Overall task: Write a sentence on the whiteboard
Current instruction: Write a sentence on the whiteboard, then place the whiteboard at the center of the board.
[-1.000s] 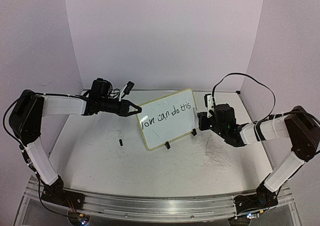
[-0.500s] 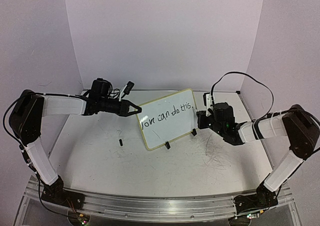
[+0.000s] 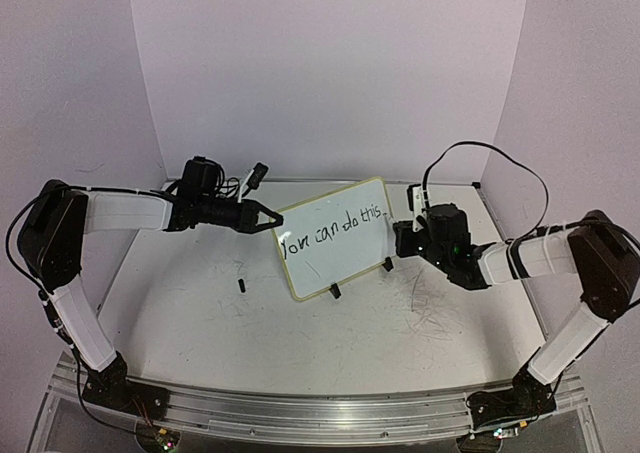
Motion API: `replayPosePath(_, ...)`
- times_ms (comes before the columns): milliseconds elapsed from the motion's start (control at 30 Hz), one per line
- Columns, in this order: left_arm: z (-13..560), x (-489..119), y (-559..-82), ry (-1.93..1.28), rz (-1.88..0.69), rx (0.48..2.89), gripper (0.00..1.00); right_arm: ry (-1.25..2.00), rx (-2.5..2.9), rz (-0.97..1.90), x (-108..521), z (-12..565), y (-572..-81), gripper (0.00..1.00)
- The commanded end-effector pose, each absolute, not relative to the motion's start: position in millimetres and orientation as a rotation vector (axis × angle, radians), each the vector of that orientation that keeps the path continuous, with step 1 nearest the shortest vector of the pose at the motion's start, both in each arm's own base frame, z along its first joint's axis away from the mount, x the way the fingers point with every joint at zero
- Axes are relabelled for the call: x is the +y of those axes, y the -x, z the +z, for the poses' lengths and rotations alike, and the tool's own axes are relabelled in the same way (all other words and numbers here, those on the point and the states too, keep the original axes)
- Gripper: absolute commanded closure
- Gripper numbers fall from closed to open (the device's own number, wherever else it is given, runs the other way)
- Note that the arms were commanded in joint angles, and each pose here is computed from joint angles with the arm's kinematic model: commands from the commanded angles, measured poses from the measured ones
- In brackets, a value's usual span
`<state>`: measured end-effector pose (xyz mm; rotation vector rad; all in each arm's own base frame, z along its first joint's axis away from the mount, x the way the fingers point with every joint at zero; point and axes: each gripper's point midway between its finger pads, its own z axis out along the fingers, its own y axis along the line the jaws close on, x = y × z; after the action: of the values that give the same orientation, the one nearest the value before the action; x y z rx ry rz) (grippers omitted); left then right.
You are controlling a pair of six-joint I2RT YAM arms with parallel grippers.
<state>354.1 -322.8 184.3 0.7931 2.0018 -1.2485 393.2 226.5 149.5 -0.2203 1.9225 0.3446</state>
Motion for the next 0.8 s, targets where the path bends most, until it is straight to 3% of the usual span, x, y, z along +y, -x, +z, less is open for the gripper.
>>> replayPosePath(0,206.4,-321.1,-356.2,-0.819,-1.212,1.943,0.97,0.157,1.86,0.433,209.3,193.4,-364.2,1.0)
replayPosePath(333,242.6,-314.0,-355.6,-0.796,-1.155,1.875,0.5,0.178,1.849,0.351,180.6,209.0,-336.2,1.0)
replayPosePath(400,255.8,-309.7,-357.8,-0.767,-1.121,1.861,0.27,0.183,1.831,0.362,181.1,217.2,-334.6,1.0)
replayPosePath(500,275.0,-301.4,-365.7,-0.701,-1.051,1.871,0.1,0.189,1.798,0.388,182.0,230.3,-331.0,1.0)
replayPosePath(767,276.4,-198.3,-382.4,-0.003,-0.735,2.009,0.06,0.233,1.774,0.463,189.8,238.4,-320.7,1.0)
